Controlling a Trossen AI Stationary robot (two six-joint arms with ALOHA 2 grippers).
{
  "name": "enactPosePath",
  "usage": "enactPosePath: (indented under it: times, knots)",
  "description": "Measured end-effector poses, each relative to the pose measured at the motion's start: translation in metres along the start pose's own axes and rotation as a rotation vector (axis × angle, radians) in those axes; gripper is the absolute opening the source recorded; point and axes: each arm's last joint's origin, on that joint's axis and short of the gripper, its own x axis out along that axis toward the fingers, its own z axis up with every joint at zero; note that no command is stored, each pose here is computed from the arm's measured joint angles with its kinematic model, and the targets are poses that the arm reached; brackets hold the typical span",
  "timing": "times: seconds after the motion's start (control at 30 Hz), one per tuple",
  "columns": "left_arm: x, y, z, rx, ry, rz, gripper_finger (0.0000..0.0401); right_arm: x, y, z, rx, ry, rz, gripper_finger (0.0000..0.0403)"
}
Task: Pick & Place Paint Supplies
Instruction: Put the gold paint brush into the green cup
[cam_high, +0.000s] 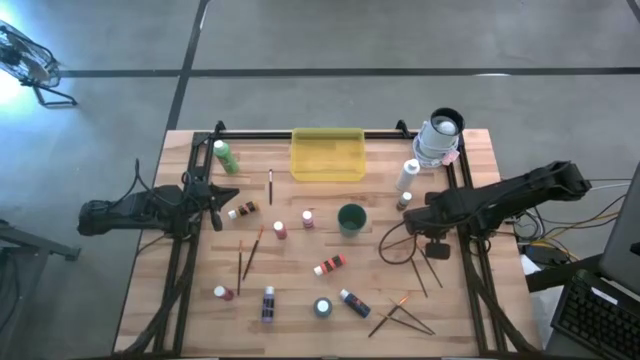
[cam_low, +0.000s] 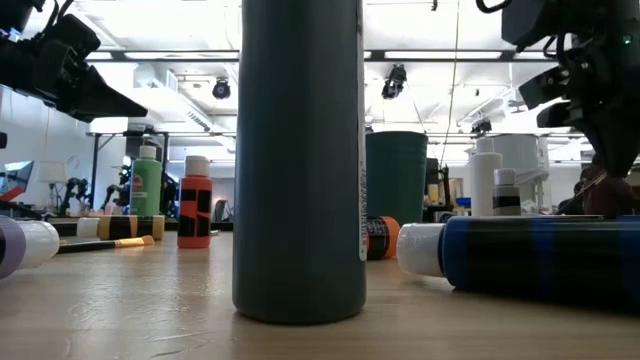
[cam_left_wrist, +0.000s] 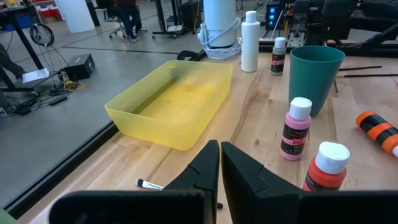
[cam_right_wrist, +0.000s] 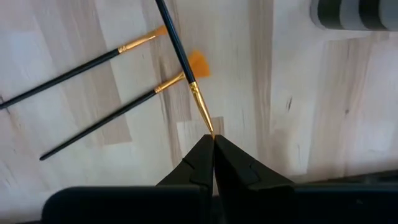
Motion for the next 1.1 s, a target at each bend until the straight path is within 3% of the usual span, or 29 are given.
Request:
enactPosePath:
  times: [0.27, 0.67, 1.1]
  knots:
    - [0.0, 0.0, 0.0, 0.0, 0.0, 0.0, 0.0023, -0.022, -0.001, -0.001, -0.019, -0.054, 0.012, 0.0008]
    - [0.0, 0.0, 0.0, 0.0, 0.0, 0.0, 0.0023, -0.07, -0.005, 0.004, -0.01, -0.179, -0.091, 0.0008]
    - [0.0, 0.0, 0.0, 0.0, 0.0, 0.0, 0.0023, -0.121, -0.011, 0.001, 0.066, -0.302, -0.14, 0.0008]
